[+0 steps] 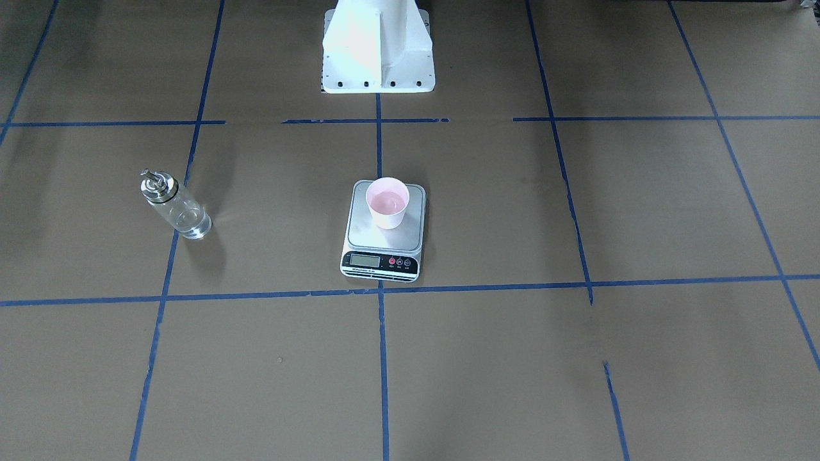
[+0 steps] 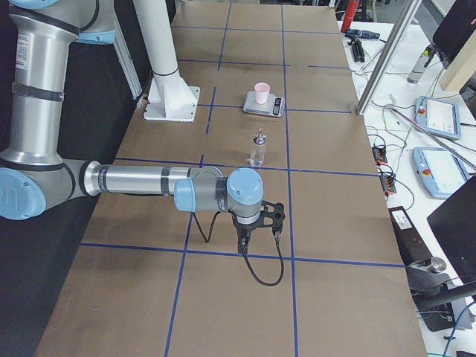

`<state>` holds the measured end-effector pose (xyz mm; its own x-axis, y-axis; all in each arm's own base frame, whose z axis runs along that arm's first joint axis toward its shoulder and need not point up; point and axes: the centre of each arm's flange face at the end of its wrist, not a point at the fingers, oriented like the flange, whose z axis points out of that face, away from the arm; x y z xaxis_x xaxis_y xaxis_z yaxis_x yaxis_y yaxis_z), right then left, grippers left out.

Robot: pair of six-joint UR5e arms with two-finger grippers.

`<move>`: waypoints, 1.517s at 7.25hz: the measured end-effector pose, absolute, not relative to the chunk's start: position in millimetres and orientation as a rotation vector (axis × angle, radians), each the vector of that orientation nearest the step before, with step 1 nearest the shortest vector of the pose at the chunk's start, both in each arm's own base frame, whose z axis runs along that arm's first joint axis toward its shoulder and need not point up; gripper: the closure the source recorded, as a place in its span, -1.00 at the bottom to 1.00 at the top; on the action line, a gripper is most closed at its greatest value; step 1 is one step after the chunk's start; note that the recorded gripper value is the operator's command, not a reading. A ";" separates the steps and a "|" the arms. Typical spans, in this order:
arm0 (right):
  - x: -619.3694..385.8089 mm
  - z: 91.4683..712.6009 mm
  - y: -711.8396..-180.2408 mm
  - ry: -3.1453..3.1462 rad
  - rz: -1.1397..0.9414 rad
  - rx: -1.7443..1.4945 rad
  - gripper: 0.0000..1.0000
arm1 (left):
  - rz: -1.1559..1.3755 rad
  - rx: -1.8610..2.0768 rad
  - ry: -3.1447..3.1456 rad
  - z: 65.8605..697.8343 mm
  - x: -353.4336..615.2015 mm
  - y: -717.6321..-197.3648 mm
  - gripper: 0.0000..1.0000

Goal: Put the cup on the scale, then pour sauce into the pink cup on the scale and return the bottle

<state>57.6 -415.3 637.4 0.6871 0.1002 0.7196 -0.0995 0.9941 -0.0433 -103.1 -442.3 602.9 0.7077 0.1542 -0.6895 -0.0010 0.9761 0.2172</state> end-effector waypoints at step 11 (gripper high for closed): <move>60.7 653.2 -445.4 -0.740 0.119 -0.012 -1.00 | 0.153 0.108 0.787 634.1 -60.4 -445.9 -1.00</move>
<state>60.7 -445.4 653.2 0.7319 0.1128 0.6720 -0.1043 0.9931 -0.0531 -60.4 -445.9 634.1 0.6960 0.1765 -0.6960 -0.0964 0.9835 0.1530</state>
